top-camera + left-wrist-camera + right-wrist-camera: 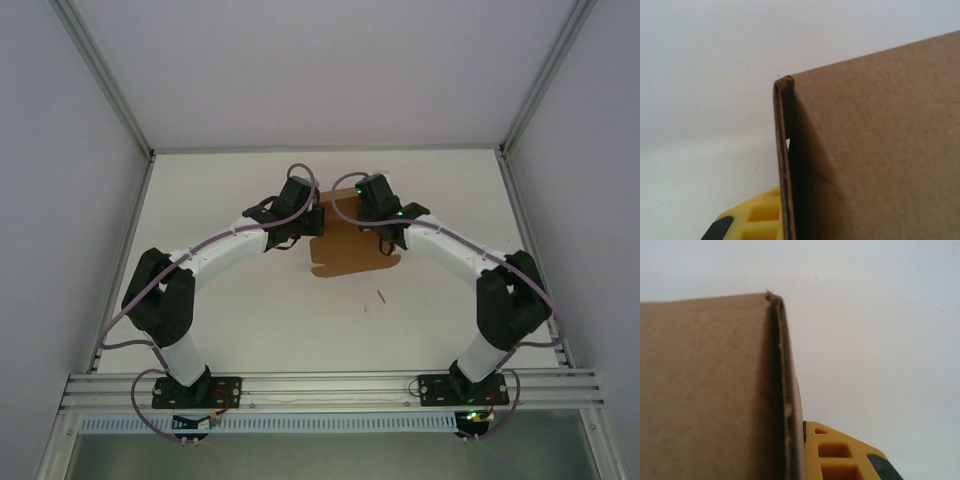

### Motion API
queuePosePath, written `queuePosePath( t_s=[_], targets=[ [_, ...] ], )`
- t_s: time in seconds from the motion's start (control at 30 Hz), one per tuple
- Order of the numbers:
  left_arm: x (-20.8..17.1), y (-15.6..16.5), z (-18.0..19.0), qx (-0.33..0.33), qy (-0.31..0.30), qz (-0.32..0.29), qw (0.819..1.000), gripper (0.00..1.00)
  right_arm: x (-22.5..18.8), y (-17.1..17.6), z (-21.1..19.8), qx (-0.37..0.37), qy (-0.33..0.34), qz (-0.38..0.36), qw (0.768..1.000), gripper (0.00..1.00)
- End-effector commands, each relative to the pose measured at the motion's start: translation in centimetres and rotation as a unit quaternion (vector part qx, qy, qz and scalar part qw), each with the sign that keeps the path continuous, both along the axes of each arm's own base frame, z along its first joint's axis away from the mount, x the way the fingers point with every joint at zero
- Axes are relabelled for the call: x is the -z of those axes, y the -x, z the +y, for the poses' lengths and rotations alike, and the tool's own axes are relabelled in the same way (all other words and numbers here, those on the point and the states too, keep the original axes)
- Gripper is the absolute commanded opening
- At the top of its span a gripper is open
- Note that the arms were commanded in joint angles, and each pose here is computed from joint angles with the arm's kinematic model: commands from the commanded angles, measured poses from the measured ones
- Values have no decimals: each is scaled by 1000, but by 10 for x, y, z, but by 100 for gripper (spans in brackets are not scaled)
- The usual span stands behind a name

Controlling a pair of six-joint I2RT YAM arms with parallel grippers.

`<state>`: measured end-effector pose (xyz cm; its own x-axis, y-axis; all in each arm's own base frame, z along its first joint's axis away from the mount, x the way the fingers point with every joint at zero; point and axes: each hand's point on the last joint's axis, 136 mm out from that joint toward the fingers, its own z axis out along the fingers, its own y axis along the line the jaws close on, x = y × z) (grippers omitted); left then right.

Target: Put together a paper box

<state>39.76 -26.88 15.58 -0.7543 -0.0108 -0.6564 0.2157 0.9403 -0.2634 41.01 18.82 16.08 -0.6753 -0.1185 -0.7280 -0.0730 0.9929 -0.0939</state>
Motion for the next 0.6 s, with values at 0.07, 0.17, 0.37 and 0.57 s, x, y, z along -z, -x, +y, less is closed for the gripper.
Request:
queuePosePath(
  t_s=[0.07,0.17,0.37,0.57],
  targets=[
    [-16,-4,14,-40,-6,-8,999,0,-6,-13,-84,216,106,-50,969,0],
    [-17,-3,19,-47,-13,-10,999,0,-5,-13,-99,244,141,-45,958,0],
    [-15,-2,21,-50,-19,-6,999,0,-19,3,-128,323,238,-42,915,0],
    [-14,-3,17,-41,-17,-3,999,0,-2,-9,-108,282,170,-33,944,0]
  ],
)
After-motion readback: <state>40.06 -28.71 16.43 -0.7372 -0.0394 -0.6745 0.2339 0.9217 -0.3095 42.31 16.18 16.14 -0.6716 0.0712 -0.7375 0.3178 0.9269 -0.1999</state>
